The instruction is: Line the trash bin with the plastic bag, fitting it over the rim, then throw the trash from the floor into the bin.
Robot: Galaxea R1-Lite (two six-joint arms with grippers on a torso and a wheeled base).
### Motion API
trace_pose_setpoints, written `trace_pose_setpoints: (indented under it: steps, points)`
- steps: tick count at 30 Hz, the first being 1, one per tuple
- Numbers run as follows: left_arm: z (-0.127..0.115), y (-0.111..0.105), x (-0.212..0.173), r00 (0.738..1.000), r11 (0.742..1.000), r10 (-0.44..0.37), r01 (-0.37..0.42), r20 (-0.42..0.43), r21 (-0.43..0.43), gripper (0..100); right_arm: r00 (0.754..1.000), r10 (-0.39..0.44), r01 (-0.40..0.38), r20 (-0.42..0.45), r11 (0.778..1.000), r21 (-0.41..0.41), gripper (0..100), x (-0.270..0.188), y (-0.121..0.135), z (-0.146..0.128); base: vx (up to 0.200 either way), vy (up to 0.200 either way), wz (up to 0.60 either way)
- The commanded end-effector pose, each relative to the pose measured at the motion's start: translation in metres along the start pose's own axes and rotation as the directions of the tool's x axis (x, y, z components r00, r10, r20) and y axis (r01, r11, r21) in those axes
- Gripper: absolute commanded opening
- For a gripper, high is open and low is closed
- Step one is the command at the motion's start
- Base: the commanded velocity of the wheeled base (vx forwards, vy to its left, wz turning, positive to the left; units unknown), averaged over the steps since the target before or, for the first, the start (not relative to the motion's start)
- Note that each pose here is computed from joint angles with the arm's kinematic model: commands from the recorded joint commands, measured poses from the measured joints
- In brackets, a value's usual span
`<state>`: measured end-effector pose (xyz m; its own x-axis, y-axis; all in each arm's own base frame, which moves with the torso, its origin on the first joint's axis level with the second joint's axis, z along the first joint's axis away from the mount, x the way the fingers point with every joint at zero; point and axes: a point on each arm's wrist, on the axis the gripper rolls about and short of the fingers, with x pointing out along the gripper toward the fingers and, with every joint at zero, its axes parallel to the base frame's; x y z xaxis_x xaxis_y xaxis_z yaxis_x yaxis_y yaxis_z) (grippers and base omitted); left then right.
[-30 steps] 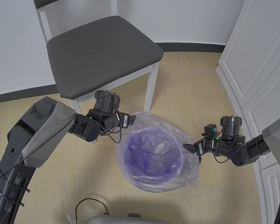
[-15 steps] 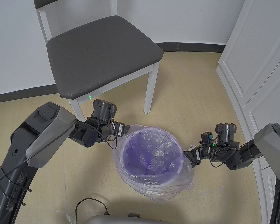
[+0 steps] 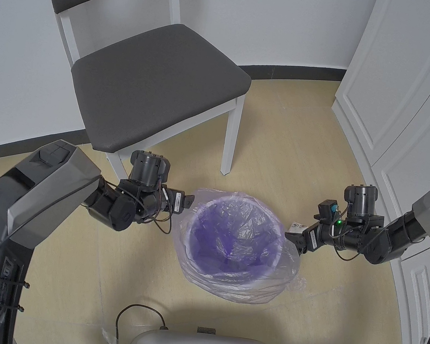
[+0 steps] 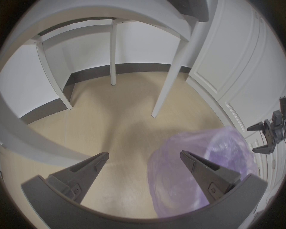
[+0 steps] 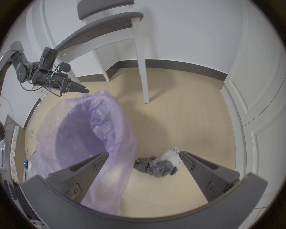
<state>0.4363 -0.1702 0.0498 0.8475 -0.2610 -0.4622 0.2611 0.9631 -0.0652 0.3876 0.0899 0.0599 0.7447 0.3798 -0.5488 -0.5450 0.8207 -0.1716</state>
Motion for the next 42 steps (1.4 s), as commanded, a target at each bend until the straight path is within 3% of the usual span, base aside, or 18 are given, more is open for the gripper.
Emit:
trace_pose_setpoints:
  steps: [1, 5, 12, 18, 24, 29, 36, 42]
  points:
    - [-0.015, 0.0, -0.04, 0.999, 0.998, -0.047, 0.046, 0.02, 0.041, 100, 0.998, 0.045, -0.047, -0.038, 0.997, -0.067, 100, -0.033, 0.033, -0.024, 0.0, 0.0, 0.0]
    - [-0.035, 0.003, -0.044, 0.999, 0.998, -0.046, 0.046, -0.002, 0.041, 100, 0.997, 0.06, -0.064, -0.055, 0.995, -0.083, 100, -0.036, 0.045, -0.049, 0.0, 0.0, 0.0]
    - [-0.045, 0.005, -0.051, 0.998, 0.997, -0.069, 0.068, 0.005, 0.039, 100, 0.996, 0.07, -0.076, -0.063, 0.992, -0.096, 100, -0.038, 0.056, -0.073, 0.0, 0.0, 0.0]
    - [-0.043, 0.003, -0.057, 0.991, 0.996, -0.089, 0.086, 0.098, 0.037, 100, 0.991, 0.088, -0.097, -0.096, 0.991, -0.091, 100, -0.039, 0.065, -0.09, 0.0, 0.0, 0.0]
    - [-0.052, -0.011, -0.083, 0.983, 0.984, -0.173, 0.169, 0.069, 0.064, 100, 0.991, 0.087, -0.096, -0.1, 0.991, -0.088, 100, -0.031, 0.068, -0.104, 0.0, 0.0, 0.0]
    - [-0.067, -0.014, -0.091, 0.977, 0.977, -0.205, 0.2, 0.051, 0.078, 100, 0.998, 0.064, -0.066, -0.023, 0.993, -0.095, 100, -0.034, 0.064, -0.094, 0.0, 0.0, 0.0]
    - [-0.082, -0.008, -0.093, 0.982, 0.98, -0.188, 0.188, 0.0, 0.069, 100, 0.994, 0.03, -0.023, 0.104, 0.998, -0.063, 100, -0.045, 0.053, -0.05, 0.0, 0.0, 0.0]
    - [-0.092, -0.007, -0.086, 0.983, 0.981, -0.183, 0.184, -0.032, 0.066, 100, 0.995, 0.081, -0.078, 0.059, 0.996, -0.048, 100, -0.036, 0.066, -0.031, 0.0, 0.0, 0.0]
